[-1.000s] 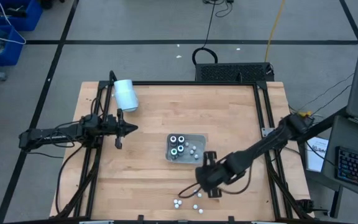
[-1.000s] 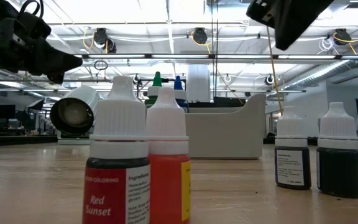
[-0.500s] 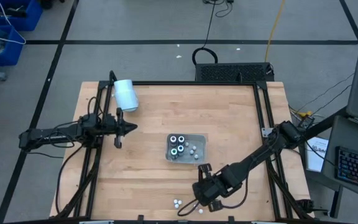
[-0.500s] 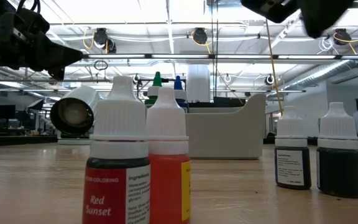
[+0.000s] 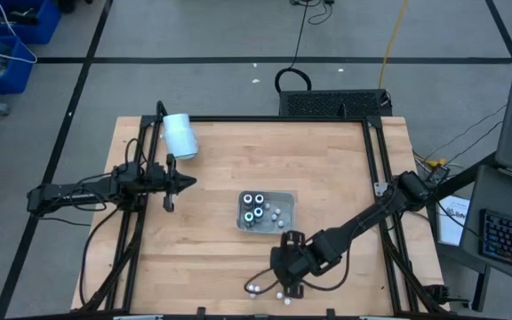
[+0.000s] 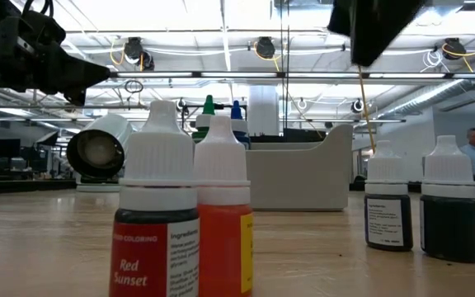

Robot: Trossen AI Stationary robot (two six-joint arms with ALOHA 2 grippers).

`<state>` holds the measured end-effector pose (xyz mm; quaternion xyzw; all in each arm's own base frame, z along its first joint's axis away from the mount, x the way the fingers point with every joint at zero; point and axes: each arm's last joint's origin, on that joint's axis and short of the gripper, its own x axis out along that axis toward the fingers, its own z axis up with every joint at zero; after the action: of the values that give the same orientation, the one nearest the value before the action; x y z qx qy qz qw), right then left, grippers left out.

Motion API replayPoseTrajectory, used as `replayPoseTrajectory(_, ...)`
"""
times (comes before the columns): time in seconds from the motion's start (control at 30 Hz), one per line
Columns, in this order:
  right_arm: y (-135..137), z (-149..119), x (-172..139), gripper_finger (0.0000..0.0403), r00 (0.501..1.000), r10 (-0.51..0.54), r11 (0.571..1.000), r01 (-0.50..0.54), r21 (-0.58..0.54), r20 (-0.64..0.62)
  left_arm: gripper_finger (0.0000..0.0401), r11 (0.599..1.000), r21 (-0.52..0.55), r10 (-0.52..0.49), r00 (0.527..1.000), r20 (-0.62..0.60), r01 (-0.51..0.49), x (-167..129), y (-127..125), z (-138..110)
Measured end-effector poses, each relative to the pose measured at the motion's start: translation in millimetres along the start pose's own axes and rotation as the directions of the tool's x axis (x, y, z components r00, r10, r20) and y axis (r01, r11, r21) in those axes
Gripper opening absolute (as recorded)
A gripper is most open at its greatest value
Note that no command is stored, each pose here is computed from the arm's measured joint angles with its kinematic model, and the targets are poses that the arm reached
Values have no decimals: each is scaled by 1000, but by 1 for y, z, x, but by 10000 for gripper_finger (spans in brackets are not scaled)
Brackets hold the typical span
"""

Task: Pick & Place food coloring
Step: Put the small black food coloring bottle into the bin

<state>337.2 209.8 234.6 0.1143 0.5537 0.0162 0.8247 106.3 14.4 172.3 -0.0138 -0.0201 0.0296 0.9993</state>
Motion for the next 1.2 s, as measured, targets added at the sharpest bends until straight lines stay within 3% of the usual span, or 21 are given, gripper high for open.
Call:
replayPoseTrajectory(0.23,-1,-19,22,178,999,30,996,-27,81,-35,21,1000,-15,0,1000,-5,0,0,0,-1)
replayPoseTrajectory(1.2,-14,-44,59,178,995,95,989,-97,115,20,21,1000,-17,0,1000,-8,0,0,0,-1)
